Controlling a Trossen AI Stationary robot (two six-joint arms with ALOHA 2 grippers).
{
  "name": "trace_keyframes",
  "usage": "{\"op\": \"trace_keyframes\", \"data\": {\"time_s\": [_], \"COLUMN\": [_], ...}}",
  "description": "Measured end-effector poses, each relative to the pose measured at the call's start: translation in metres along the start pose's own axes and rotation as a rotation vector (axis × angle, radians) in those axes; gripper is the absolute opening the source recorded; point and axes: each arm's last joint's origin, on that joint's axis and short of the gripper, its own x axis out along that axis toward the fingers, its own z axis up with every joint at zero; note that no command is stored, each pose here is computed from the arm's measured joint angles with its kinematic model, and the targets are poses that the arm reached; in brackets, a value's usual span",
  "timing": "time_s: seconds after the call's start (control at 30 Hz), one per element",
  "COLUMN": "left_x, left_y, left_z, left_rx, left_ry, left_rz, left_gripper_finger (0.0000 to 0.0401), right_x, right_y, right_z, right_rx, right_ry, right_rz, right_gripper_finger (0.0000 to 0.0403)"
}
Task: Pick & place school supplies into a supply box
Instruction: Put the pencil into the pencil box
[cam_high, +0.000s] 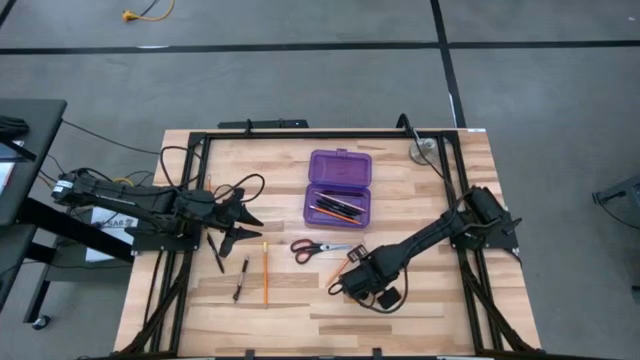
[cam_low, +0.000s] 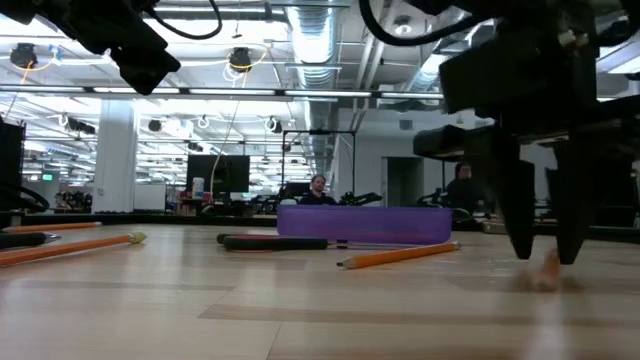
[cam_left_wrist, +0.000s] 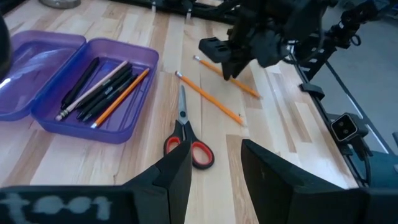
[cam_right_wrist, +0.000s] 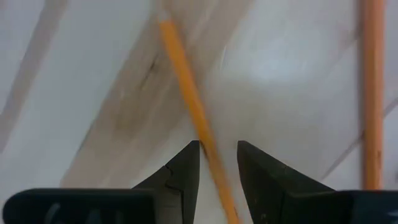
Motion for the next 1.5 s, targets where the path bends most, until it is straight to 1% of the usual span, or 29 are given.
{"op": "trace_keyframes", "data": {"time_s": [0.33, 0.5, 0.7, 0.8, 1.2, 1.5], "left_x": [0.000, 0.000, 0.000, 0.000, 0.000, 0.000], "left_y": [0.000, 0.000, 0.000, 0.000, 0.000, 0.000], "left_z": [0.000, 0.000, 0.000, 0.000, 0.000, 0.000], "left_rx": [0.000, -0.001, -0.001, -0.002, -0.006, -0.006], "left_ry": [-0.004, -0.004, -0.003, -0.003, -0.001, 0.000], "left_rz": [-0.001, 0.000, -0.001, -0.001, -0.003, -0.004], "left_gripper_finger": [0.0128, 0.0128, 0.0128, 0.0128, 0.0128, 0.0128], "right_x": [0.006, 0.016, 0.021, 0.021, 0.019, 0.005], "right_y": [0.000, -0.002, -0.007, -0.009, -0.011, -0.013], "right_z": [0.000, 0.000, -0.001, -0.001, 0.002, 0.011], "right_rx": [0.001, 0.006, 0.056, 0.080, 0.111, 0.111], "right_ry": [0.021, 0.052, 0.072, 0.070, 0.073, 0.100], "right_rz": [0.008, 0.015, 0.016, 0.018, 0.012, 0.017], "right_gripper_finger": [0.0102, 0.0102, 0.0100, 0.0088, 0.0009, 0.0002]}}
